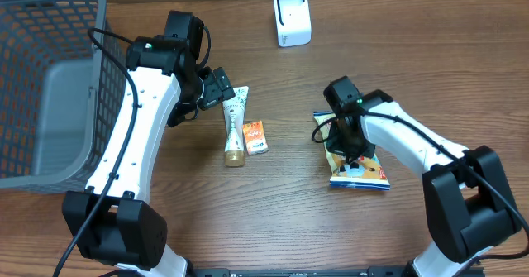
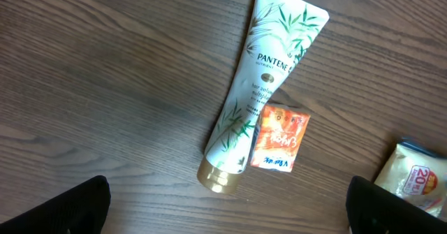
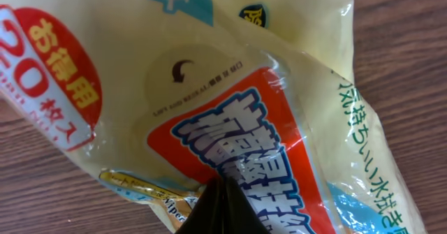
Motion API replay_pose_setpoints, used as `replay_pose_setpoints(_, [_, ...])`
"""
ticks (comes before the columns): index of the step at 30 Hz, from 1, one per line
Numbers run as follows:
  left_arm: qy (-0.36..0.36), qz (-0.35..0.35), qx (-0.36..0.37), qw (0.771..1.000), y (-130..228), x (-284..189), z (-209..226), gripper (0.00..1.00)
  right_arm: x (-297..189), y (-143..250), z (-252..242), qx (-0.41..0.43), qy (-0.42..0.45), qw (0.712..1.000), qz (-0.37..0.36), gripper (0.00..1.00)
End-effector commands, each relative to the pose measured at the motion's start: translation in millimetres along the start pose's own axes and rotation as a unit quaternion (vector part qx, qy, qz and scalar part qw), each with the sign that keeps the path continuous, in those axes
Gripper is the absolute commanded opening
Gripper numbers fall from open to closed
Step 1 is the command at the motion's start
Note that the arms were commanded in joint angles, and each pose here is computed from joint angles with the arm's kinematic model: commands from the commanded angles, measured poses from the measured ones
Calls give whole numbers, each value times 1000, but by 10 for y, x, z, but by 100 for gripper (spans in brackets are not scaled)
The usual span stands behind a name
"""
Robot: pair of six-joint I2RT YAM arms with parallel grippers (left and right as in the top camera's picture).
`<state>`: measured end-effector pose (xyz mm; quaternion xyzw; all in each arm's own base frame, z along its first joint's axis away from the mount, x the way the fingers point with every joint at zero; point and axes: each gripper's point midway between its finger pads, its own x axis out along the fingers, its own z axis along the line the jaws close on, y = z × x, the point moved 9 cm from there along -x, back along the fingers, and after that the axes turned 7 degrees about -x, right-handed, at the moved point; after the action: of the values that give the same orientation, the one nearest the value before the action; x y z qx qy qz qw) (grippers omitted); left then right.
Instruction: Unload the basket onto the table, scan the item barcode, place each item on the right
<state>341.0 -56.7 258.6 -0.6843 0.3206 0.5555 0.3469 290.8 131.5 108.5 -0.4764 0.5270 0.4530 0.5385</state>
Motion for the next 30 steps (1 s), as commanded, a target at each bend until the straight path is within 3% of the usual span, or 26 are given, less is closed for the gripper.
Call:
replay_pose_setpoints(1, [-7,0,7,1000,-10,36,9,100,113,137,-51,6,-3,999,37,4])
replay_pose_setpoints(8, [-7,0,7,1000,-10,36,9,100,-504,-70,31,-57,-5,997,42,5])
replay_pose_setpoints(14, [-7,0,7,1000,-10,36,9,100,-950,81,-72,-105,26,987,115,7])
replay_pose_setpoints(16, [-7,1,7,1000,-10,36,10,100,-873,207,-143,-99,47,982,154,9])
replay_pose_setpoints(18, [-7,0,7,1000,-10,36,9,100,-764,279,-185,-78,60,980,172,4])
replay_pose_setpoints(30, [-7,0,7,1000,-10,36,9,100,146,574,-252,-48,14,983,175,4])
